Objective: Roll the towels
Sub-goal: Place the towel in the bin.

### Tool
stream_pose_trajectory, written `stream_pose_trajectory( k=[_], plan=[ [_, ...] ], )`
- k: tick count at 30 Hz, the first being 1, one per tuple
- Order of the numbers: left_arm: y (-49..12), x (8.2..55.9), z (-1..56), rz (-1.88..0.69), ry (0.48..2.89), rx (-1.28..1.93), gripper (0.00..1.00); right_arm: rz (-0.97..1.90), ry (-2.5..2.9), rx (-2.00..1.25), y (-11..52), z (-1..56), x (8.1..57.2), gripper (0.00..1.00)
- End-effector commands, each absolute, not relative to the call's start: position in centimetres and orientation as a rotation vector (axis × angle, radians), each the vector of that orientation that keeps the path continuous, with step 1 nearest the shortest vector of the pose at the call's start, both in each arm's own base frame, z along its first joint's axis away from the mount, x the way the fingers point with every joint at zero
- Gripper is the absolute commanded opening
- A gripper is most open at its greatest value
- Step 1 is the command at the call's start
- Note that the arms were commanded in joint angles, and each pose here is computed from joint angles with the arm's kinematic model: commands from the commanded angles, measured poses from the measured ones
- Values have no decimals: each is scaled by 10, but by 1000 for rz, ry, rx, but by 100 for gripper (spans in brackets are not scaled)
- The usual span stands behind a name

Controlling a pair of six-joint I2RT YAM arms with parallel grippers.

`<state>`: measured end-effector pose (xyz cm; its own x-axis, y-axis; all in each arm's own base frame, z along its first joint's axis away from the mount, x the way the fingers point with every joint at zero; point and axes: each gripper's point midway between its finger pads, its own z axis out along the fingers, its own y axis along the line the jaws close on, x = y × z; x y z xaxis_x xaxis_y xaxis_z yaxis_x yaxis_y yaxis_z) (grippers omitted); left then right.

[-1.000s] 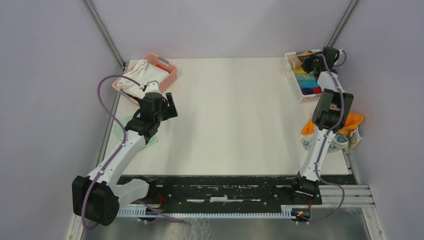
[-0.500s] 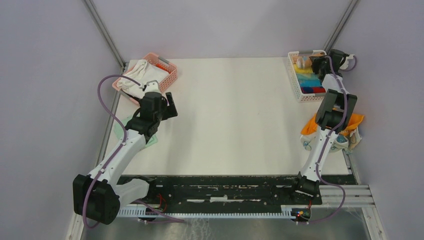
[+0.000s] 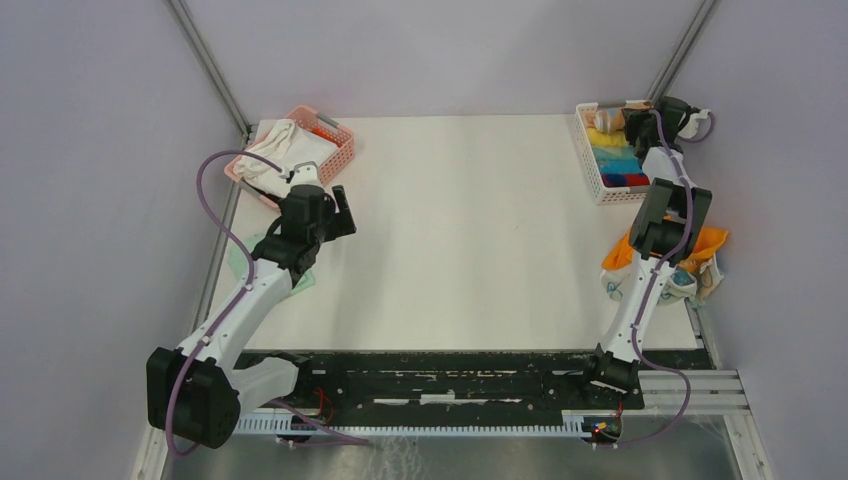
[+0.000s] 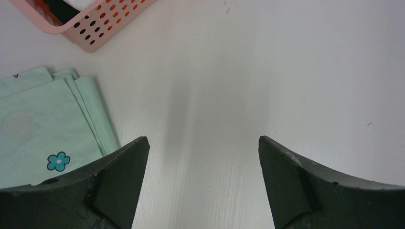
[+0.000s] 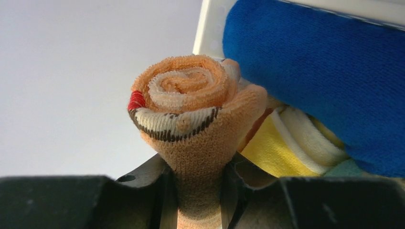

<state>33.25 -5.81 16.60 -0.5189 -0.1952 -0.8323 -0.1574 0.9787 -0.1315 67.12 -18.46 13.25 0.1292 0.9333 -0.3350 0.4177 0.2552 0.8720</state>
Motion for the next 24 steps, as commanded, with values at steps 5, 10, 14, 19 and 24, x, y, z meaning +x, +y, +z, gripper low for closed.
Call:
stream_pose_trajectory(
  k=[5, 10, 14, 19, 24],
  plan=[
    [-61, 340, 173, -72, 2091, -225, 91, 517, 1531, 1402, -183, 98, 671, 16],
    [-61, 340, 173, -74, 2094, -226, 91, 472, 1602, 1456, -178, 74, 664, 27],
    [-61, 339, 173, -75, 2093, -229, 91, 418, 1624, 1464, -182, 77, 654, 41],
    [-61, 338, 176, -80, 2084, -230, 91, 388, 1631, 1441, -185, 98, 648, 59],
    [-60, 336, 178, -83, 2078, -232, 91, 382, 1621, 1439, -188, 113, 642, 71]
  ],
)
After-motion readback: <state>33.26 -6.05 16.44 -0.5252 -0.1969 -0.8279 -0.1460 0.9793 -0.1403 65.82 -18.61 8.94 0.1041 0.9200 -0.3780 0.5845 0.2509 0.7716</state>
